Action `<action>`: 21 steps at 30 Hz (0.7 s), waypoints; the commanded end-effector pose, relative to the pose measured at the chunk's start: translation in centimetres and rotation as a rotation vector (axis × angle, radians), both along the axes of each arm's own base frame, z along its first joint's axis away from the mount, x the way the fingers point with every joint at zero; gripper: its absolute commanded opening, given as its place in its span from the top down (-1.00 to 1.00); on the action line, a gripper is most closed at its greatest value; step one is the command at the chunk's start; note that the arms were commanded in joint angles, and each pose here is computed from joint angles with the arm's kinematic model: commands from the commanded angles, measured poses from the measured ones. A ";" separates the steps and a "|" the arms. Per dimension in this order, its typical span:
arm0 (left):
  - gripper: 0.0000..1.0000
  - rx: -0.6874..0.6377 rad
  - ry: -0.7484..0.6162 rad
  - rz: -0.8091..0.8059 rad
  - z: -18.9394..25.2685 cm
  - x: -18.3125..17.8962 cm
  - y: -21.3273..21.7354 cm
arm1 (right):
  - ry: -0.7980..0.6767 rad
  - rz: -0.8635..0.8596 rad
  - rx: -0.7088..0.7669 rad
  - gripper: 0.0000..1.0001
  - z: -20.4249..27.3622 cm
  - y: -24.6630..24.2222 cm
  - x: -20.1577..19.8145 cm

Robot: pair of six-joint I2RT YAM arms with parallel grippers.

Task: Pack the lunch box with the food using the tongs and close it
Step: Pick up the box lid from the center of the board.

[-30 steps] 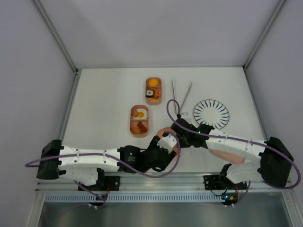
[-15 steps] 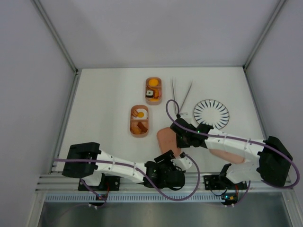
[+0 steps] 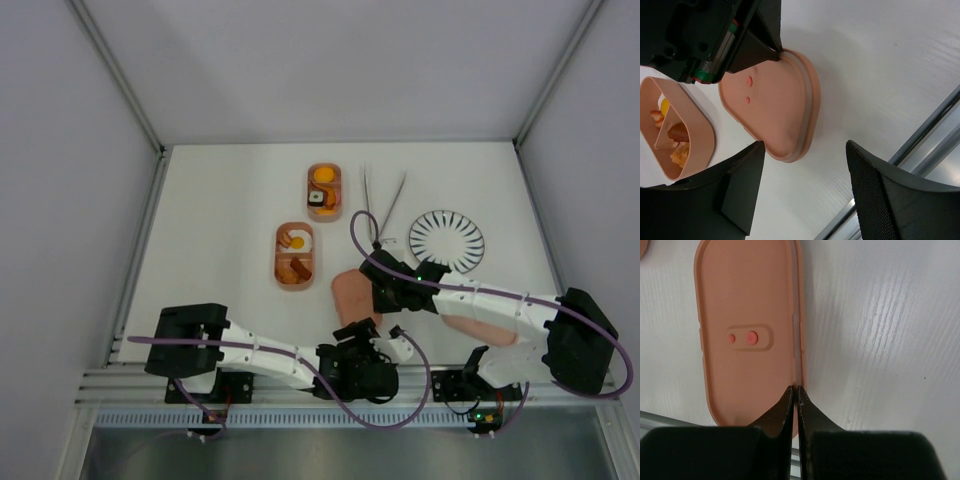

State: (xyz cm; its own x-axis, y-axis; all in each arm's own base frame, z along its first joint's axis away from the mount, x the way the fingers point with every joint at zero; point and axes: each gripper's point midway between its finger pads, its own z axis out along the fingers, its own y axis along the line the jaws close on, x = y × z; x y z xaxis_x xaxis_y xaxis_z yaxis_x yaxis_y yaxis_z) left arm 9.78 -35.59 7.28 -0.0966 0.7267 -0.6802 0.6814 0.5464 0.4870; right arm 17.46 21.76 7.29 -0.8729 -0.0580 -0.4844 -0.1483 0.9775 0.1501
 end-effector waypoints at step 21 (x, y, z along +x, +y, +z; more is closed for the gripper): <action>0.08 0.007 -0.187 0.063 1.5 2.6 -0.8 | -0.049 0.013 0.029 1.00 3.1 0.7 1.0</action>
State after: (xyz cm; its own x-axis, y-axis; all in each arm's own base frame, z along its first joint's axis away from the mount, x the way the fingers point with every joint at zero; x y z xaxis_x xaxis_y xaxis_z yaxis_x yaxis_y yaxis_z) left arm 11.76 -35.50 7.49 -0.0262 0.7570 -0.6528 0.5832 0.5420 0.6051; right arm 17.75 22.08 8.35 -0.8663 -0.0704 -0.4945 -0.1647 0.9749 0.1498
